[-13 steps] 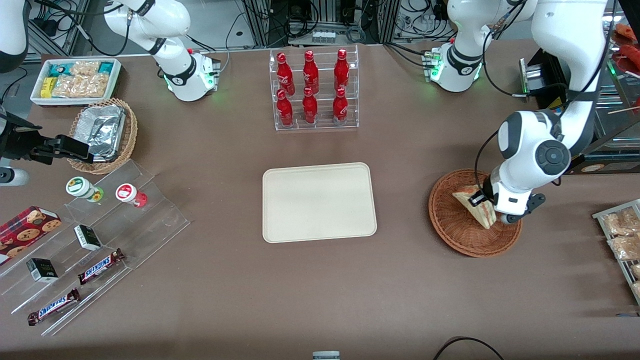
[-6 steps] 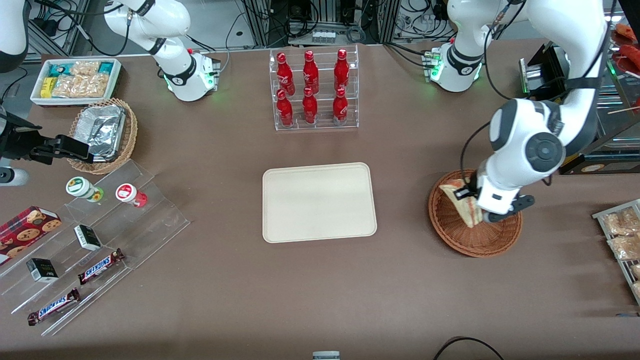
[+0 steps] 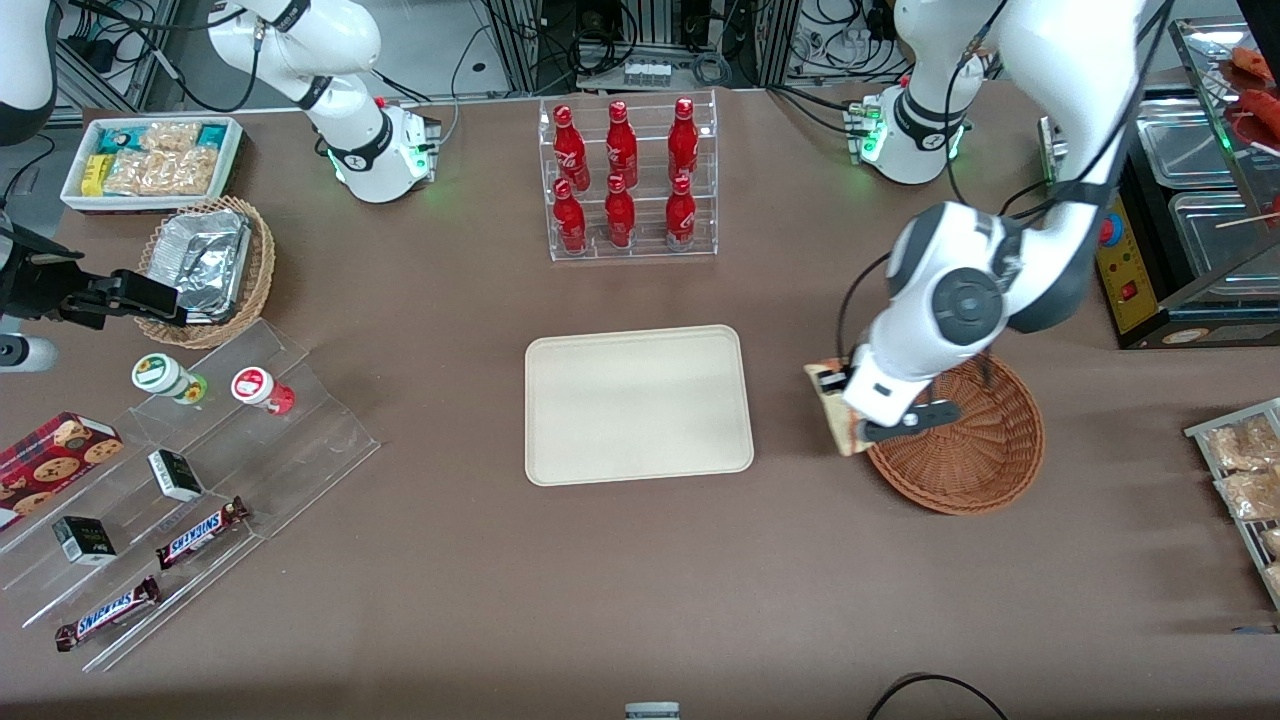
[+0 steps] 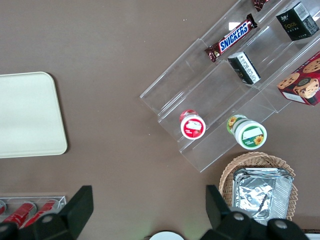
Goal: Place sandwich from basket to tray
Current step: 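Lift the sandwich and carry it toward the cream tray, then lower the sandwich onto the tray and open the left gripper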
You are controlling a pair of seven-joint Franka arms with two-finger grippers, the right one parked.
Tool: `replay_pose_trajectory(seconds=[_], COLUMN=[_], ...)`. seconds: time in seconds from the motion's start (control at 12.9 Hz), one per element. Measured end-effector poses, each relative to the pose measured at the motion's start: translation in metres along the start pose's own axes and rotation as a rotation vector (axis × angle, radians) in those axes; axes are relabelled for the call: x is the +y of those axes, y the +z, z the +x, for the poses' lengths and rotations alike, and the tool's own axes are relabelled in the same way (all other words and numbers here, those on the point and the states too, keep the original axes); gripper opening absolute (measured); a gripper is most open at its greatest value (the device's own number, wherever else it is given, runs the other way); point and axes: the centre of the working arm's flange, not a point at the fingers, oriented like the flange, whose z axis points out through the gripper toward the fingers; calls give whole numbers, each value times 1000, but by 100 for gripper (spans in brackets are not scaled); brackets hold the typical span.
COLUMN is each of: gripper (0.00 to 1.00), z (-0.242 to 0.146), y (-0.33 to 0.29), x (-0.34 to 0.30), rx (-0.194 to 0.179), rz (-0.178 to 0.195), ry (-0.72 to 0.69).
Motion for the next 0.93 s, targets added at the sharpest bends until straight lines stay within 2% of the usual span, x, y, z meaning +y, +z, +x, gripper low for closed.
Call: replay_pose_trajectory(seconds=[0.31,0.7,0.93], gripper=[19,19,19], z=[-18,-45,-58], y=[21,72,85], x=[90,163,188], rx=[-25,-1,-4], rz=[-9,62,58], ry=[61,105,117])
